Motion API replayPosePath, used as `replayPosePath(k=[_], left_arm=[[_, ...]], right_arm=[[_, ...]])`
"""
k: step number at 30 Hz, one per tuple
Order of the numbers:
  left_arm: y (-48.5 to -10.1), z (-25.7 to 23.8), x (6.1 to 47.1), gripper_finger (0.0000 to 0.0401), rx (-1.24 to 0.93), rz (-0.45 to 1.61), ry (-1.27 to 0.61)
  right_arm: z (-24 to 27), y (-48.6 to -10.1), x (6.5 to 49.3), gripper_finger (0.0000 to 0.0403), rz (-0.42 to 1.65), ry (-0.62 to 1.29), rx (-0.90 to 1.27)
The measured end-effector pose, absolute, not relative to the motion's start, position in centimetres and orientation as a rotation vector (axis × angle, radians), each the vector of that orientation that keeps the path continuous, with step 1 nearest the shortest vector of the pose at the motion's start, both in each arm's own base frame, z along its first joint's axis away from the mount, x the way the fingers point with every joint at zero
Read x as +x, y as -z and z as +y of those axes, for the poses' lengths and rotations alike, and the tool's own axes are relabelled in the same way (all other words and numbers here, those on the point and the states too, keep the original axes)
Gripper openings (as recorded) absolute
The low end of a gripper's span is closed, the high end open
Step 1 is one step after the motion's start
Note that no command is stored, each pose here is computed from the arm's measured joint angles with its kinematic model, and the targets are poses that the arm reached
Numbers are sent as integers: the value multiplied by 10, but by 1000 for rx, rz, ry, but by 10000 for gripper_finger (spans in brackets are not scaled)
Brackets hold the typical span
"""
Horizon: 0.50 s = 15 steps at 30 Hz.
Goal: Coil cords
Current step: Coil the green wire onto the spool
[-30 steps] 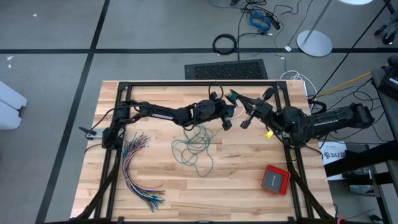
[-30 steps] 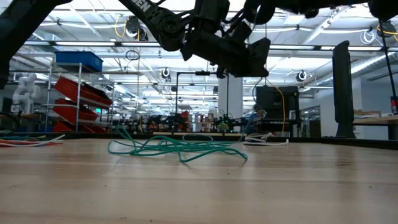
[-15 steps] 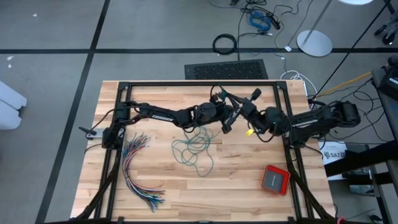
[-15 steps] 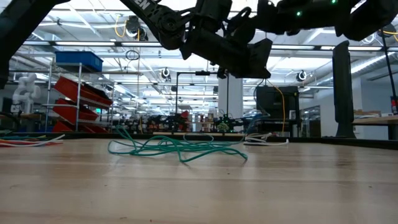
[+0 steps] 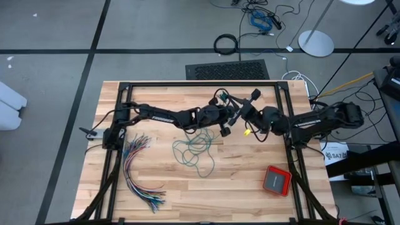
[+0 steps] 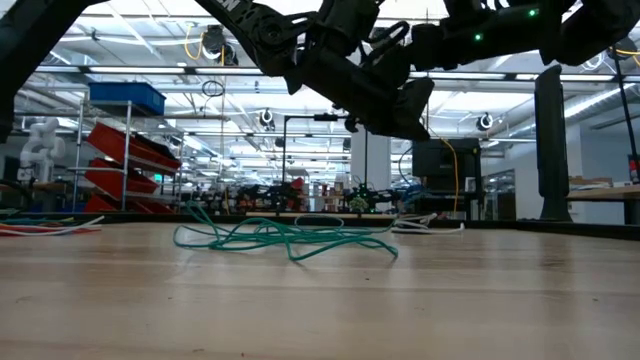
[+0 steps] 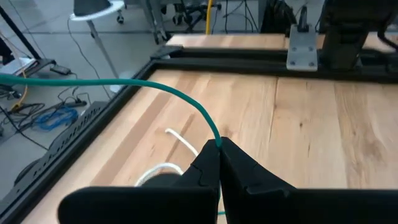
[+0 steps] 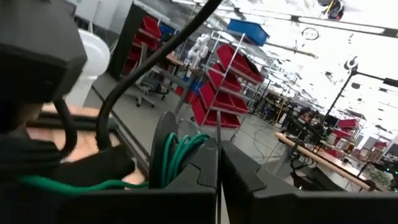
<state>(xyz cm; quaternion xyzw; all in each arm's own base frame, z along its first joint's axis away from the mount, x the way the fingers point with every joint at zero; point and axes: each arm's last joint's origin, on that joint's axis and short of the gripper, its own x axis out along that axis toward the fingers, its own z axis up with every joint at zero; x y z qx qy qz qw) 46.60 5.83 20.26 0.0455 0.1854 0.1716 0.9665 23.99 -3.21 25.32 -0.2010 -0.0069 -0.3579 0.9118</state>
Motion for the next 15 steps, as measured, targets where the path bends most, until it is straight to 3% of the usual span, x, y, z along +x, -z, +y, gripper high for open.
replayPosePath(k=[15], left_arm=[[-234,36,453,0,236,405,-444]], right_arm=[[-39,-247,236,0,72,742,-360]])
